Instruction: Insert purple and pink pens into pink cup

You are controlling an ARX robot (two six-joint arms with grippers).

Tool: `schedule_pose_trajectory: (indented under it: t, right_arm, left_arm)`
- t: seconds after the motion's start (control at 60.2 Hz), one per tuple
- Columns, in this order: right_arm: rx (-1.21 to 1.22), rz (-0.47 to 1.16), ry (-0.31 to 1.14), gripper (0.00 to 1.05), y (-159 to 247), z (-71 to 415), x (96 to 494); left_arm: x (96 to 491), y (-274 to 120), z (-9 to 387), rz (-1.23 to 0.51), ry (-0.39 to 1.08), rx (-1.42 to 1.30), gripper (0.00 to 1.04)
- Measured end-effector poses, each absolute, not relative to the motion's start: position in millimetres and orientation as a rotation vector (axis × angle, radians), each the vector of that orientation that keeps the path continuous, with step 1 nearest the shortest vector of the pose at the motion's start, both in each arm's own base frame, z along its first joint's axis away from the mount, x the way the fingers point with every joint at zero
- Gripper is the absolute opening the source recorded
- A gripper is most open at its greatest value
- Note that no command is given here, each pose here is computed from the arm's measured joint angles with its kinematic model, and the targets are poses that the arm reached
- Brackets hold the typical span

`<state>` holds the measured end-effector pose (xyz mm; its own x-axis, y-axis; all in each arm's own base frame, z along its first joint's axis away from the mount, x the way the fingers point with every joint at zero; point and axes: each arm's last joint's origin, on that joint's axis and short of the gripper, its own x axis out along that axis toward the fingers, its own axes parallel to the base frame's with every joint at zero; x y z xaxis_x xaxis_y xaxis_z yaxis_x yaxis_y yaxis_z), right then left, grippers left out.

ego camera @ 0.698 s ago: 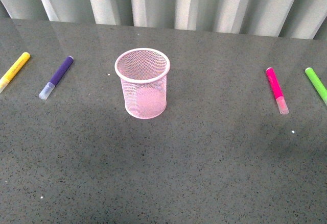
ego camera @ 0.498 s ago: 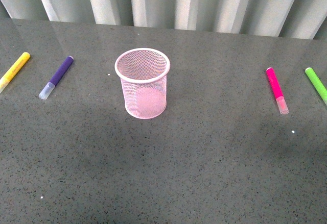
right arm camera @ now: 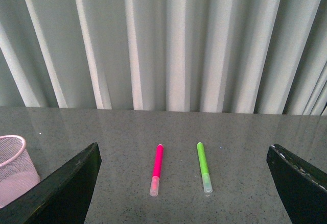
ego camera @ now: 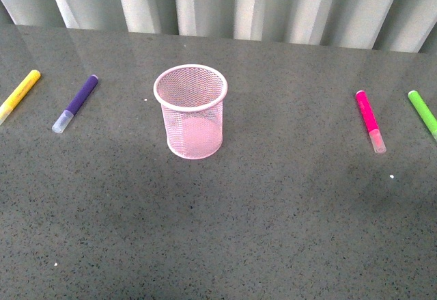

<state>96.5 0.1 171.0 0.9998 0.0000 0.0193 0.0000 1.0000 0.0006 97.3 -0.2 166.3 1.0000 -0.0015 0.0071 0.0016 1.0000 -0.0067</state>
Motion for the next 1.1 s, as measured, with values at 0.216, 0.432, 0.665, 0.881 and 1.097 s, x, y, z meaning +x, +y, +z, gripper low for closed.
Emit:
schedule_pose_trajectory:
  t: [0.216,0.432,0.665,0.881,1.097]
  right_arm:
    - [0.000,0.000,-0.019,0.98,0.1,171.0,96.5]
    - [0.000,0.000,-0.019,0.98,0.1,171.0,96.5]
    - [0.001,0.000,-0.019,0.98,0.1,171.0,96.5]
    - [0.001,0.000,-0.019,0.98,0.1,171.0,96.5]
    - [0.001,0.000,-0.019,0.98,0.1,171.0,96.5]
  left_arm:
    - [97.3,-0.2,166.3,-0.002,-0.007,-0.007,0.98]
    - [97.3,-0.2,166.3,-0.002,-0.007,-0.007,0.98]
    - [99.3,-2.3,159.6,0.117,0.315,-0.162,0.98]
    - [121.1,-6.7,164.9,0.022,0.453,-0.309,0.98]
    - [200.2,-18.3,187.1,-0.097,0.649,-0.279,0.98]
